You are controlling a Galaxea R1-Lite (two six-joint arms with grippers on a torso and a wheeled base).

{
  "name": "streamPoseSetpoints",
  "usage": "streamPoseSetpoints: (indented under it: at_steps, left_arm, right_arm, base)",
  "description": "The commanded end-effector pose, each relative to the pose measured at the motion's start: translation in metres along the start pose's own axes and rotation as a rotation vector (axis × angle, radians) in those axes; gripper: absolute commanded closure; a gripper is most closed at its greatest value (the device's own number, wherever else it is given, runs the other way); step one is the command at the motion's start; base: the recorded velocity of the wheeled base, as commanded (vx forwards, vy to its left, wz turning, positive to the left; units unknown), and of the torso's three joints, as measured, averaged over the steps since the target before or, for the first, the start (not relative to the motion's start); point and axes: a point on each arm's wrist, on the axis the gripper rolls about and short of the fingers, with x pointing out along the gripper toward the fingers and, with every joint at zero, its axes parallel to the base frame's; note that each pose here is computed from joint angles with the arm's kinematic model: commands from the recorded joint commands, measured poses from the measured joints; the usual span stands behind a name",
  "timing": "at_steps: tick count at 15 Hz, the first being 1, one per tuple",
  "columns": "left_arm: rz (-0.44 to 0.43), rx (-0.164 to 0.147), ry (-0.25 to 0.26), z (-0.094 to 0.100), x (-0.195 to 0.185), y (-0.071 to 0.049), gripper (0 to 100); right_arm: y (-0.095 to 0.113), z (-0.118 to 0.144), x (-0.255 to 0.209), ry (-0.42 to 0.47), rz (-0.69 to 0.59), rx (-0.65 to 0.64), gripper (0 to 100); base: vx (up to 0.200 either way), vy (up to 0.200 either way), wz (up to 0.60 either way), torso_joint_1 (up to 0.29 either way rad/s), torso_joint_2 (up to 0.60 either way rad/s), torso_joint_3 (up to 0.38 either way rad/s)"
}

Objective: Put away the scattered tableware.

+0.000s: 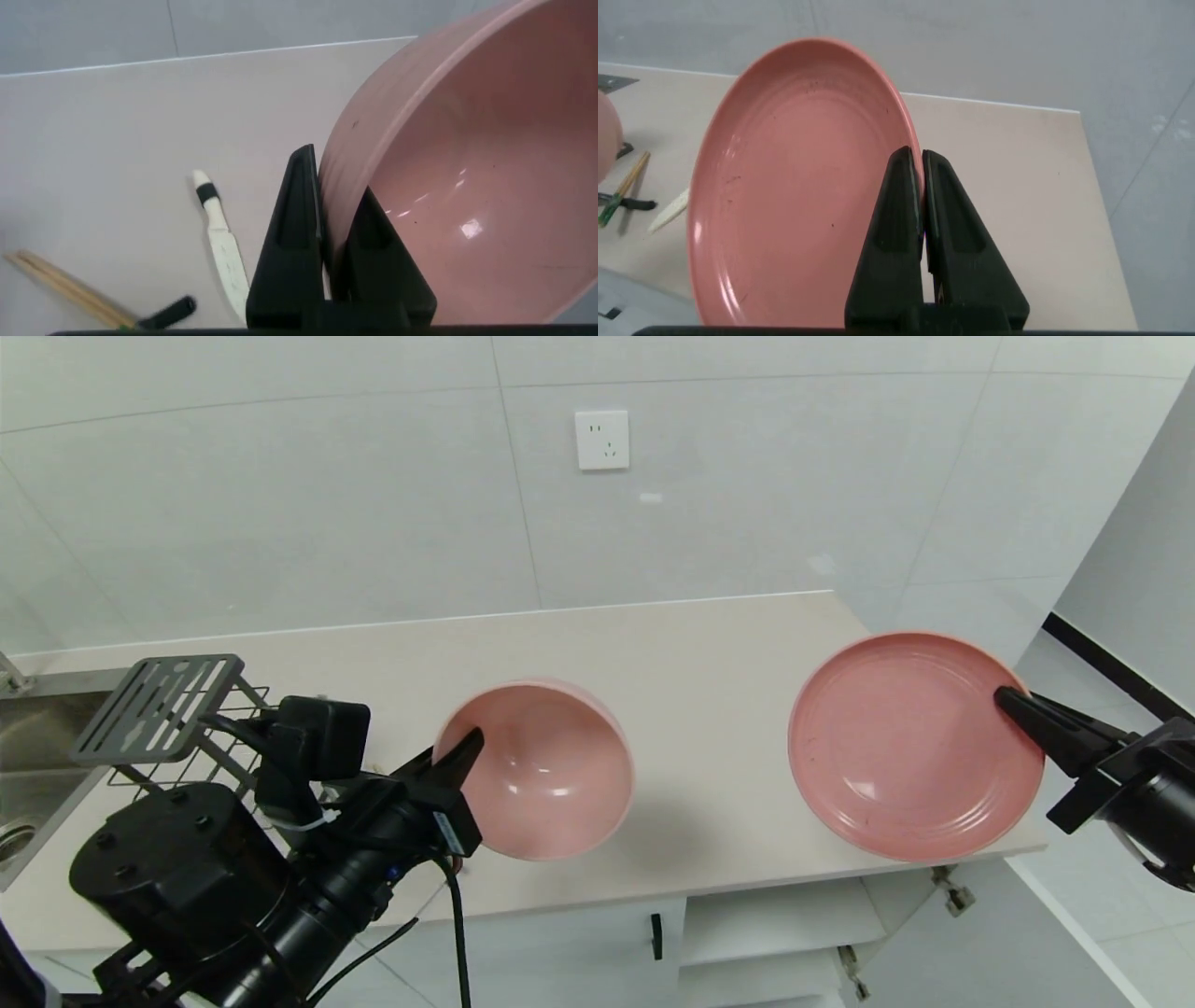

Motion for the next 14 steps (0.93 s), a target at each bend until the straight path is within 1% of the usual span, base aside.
streamPoseSetpoints:
  at_steps: [1, 5, 8, 11, 14]
  left_arm:
    - [0.001, 0.0, 0.0, 0.0, -0.001, 0.0, 100]
    - [0.0, 0.0, 0.0, 0.001, -0.005, 0.001, 100]
    - [-0.004, -0.008, -0.025, 0.008, -0.01, 0.002, 100]
    - [-0.002, -0.002, -0.009, 0.005, -0.015, 0.003, 100]
    - [-0.004, -0.002, -0.007, 0.005, -0.015, 0.003, 100]
  right_arm:
    - [0.0, 0.004, -0.001, -0.017, 0.0, -0.004, 100]
    - [0.001, 0.007, -0.002, -0.034, 0.001, -0.01, 100]
    - [0.001, 0.007, -0.002, -0.034, 0.001, -0.01, 100]
    - [0.0, 0.007, -0.002, -0.032, 0.0, -0.01, 100]
    - [0.001, 0.007, -0.002, -0.032, 0.001, -0.009, 100]
  base:
    - [-0.2, 0.0, 0.0, 0.002, 0.0, 0.002]
    - [-0.2, 0.0, 0.0, 0.002, 0.0, 0.001]
    - [0.0, 0.0, 0.0, 0.0, 0.0, 0.0]
    - [0.0, 0.0, 0.0, 0.0, 0.0, 0.0]
    - [0.0, 0.0, 0.0, -0.116, 0.27, 0.133]
